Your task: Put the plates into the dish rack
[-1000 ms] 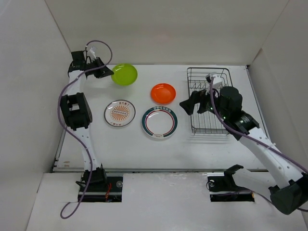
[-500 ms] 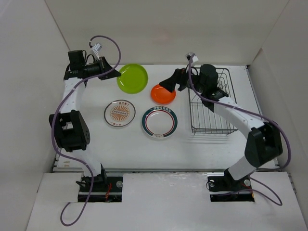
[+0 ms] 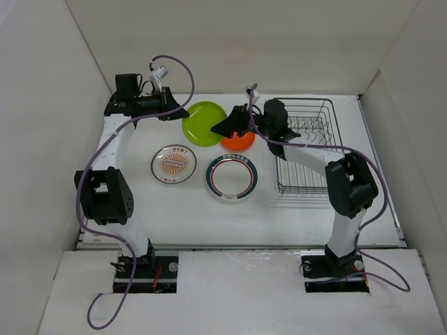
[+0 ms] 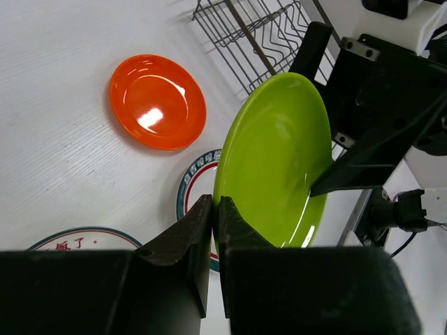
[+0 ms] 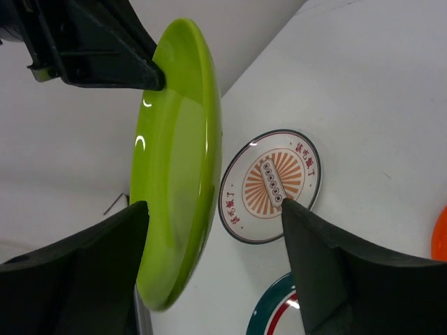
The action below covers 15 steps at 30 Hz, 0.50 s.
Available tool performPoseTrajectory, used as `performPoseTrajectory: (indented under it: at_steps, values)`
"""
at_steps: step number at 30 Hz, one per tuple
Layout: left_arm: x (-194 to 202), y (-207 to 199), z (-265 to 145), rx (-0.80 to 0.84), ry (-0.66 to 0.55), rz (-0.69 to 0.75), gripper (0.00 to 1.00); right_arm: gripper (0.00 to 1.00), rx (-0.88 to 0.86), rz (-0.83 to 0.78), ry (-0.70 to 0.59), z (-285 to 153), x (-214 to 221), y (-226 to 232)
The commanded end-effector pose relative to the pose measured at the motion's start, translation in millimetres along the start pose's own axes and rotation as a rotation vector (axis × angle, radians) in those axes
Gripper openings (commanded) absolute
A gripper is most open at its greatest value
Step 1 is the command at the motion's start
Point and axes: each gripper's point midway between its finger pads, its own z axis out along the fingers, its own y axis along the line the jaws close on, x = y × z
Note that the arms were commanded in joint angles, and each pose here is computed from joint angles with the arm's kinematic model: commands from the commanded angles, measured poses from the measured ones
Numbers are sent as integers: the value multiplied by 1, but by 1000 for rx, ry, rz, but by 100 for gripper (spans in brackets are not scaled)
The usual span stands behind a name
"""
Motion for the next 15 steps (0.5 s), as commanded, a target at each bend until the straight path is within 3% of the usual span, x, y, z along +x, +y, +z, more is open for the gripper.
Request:
performPoseTrajectory:
  at_steps: [1, 3, 4, 5, 8, 9, 11, 12, 13, 15]
  values:
    - [-7, -30, -10, 35, -25, 84, 0, 79, -125, -76, -81, 11, -34, 40]
    - [-7, -29, -10, 24, -26, 84, 0, 61, -126, -68, -82, 13, -35, 39]
    - [-8, -27, -10, 14, -27, 84, 0, 34, -126, -68, -82, 13, -35, 39]
    - [-8, -25, -10, 4, -28, 84, 0, 23, -126, -58, -81, 13, -35, 40]
    - [-6, -19, -7, -8, -24, 75, 0, 0, -98, -62, -115, 2, -43, 42]
    - [-7, -18, -7, -19, -25, 75, 5, 0, -76, -55, -122, -2, -46, 38]
    - [-7, -9, -5, -54, -29, 64, 39, 0, -3, -26, -151, -20, -57, 29]
    - [-8, -6, -5, -73, -31, 54, 82, 0, 93, -27, -198, -32, -71, 10]
    - [-8, -2, -6, -95, -34, 54, 100, 0, 204, 13, -168, -43, -66, -9]
    - [-10, 11, -7, -172, -43, 53, 100, 0, 430, -51, -250, -80, -93, -30]
